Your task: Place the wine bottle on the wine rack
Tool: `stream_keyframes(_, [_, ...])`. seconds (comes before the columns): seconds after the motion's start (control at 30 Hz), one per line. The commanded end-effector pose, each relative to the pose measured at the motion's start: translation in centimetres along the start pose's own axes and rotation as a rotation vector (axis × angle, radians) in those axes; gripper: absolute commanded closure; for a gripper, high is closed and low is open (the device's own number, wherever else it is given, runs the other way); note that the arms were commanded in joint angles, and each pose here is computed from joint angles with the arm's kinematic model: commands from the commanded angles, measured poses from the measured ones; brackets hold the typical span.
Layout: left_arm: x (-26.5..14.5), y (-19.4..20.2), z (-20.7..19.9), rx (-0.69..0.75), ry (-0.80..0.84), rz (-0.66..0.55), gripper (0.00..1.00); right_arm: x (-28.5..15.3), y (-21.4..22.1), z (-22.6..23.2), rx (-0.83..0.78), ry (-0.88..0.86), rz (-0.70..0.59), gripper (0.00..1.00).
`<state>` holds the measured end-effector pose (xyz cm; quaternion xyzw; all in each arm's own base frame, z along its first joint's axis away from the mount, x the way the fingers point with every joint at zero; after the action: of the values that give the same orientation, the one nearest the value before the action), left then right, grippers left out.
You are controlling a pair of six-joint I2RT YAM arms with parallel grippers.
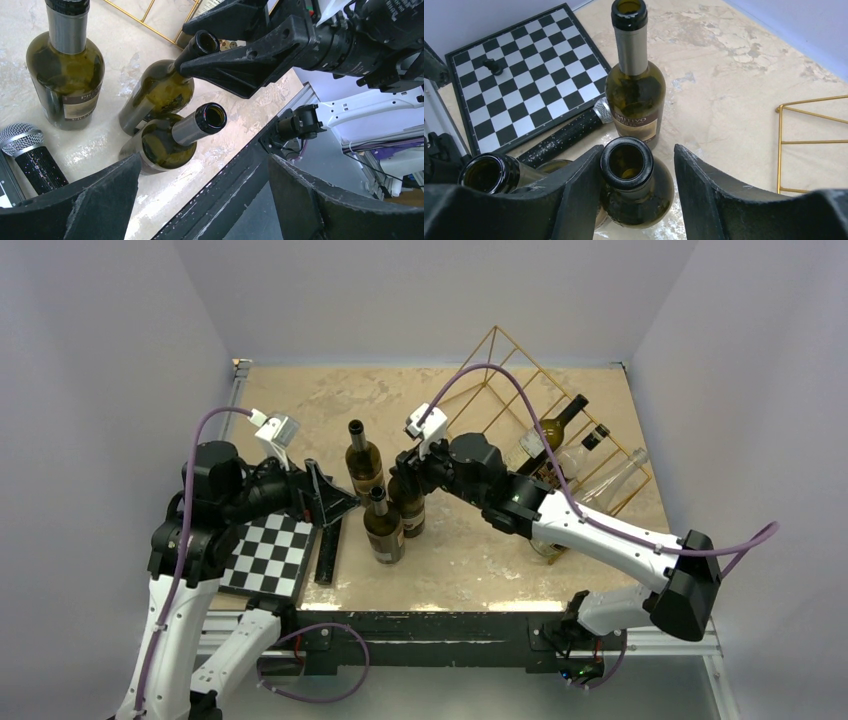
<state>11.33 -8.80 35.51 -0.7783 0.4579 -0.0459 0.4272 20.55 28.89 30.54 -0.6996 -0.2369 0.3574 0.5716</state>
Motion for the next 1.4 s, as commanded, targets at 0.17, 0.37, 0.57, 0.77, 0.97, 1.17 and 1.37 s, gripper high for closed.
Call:
stream_keyframes(0.17, [-0.6,-0.9,-0.8,0.062,0.001,-0.037,0.01,0.4,0.6,0.7,0.028,0.033,-0.035,0.47])
stream_keyframes(0.37, [-0.7,-0.7,-0.8,0.067,-0.004,-0.037,0.01,0.3,0.2,0.7,0.059,0.072,-0.028,0.59])
stream_keyframes(0.57, [-0.8,-0.5,-0.8,0.075,-0.008,-0.042,0.01,0.8,0.1,1.2,0.071,0.07,-0.031,0.67])
stream_keyframes(0.77, [-1.0,-0.4,-0.9,0.084,-0.009,-0.045,0.01,0.2,-1.3,0.8,0.051,0.111,-0.051,1.0])
stream_keyframes(0.97, [-1.3,-0.3,-1.1,0.095,-0.01,-0.051,0.01,-1.5,-3.9,-0.6,0.049,0.227,-0.067,1.0])
stream_keyframes(1.17, [-1.3,-0.3,-1.1,0.096,-0.011,-0.051,0.01,-3.6,-7.3,-2.4,0.052,0.339,-0.113,1.0])
stream_keyframes(1.37, [-1.5,-0.1,-1.2,0.099,-0.01,-0.053,0.01,-5.2,-8.6,-5.7,0.084,0.457,-0.129,1.0])
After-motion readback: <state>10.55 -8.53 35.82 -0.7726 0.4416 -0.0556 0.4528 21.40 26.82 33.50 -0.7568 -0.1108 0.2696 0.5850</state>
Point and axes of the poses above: each gripper's point midway between its finger pads, its own x axis out along the fingers, its own z axis along the line the jaws close on, y = z × x, the point moved 9 cm from there along -x, back along the fingers, and after that the axes turned 7 degrees about -x, right-handed, at the moved point
